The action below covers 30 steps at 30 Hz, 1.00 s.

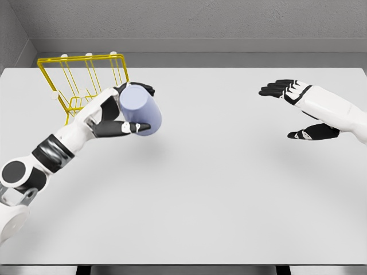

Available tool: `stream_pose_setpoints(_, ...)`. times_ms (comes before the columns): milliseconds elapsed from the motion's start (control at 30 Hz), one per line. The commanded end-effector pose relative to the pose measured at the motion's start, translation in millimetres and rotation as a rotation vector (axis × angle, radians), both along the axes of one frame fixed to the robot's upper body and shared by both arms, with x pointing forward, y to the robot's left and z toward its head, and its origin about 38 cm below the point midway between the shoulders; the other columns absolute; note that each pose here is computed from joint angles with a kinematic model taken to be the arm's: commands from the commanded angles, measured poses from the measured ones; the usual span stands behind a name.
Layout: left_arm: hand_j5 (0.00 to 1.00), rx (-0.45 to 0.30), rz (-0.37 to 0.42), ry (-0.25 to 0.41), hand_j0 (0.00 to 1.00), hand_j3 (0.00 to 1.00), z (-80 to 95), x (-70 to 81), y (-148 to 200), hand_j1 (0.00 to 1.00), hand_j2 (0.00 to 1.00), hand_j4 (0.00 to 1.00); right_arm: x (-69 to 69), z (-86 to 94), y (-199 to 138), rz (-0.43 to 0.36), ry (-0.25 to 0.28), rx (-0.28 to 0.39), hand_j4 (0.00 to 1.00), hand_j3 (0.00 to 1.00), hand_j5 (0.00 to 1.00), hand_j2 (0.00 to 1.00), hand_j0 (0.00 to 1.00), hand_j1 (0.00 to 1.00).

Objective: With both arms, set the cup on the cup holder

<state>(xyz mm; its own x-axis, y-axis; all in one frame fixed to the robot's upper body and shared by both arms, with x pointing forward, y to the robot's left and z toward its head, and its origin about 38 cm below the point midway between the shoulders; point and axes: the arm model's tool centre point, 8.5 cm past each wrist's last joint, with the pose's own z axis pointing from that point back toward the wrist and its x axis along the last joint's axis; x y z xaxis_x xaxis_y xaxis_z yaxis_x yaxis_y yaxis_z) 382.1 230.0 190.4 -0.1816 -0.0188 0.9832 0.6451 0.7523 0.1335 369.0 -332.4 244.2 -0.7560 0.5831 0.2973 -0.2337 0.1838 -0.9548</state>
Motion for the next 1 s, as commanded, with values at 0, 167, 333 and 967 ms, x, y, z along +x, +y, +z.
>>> stream_pose_setpoints(0,0.69,-0.008,0.020,-0.006,0.69,0.69,7.4,2.4,11.5,0.69,0.69,0.69,-0.1,1.3,-0.3,0.000,0.000,0.008,1.00,1.00,1.00,1.00,1.00,1.00)
stream_pose_setpoints(167,0.69,-0.012,0.055,-0.027,0.69,0.69,19.5,6.7,28.0,0.69,0.69,0.69,0.0,0.6,-0.3,0.000,0.002,0.008,1.00,1.00,1.00,1.00,1.00,1.00)
stream_pose_setpoints(333,0.69,-0.009,0.083,-0.035,0.69,0.69,24.8,9.7,40.7,0.69,0.69,0.69,0.1,1.0,-0.7,-0.002,0.001,0.008,1.00,1.00,1.00,1.00,1.00,1.00)
stream_pose_setpoints(967,0.70,-0.036,0.140,-0.036,0.70,0.70,35.9,17.6,66.7,0.70,0.70,0.70,0.3,0.5,-1.0,-0.003,0.002,0.007,1.00,1.00,1.00,1.00,1.00,1.00)
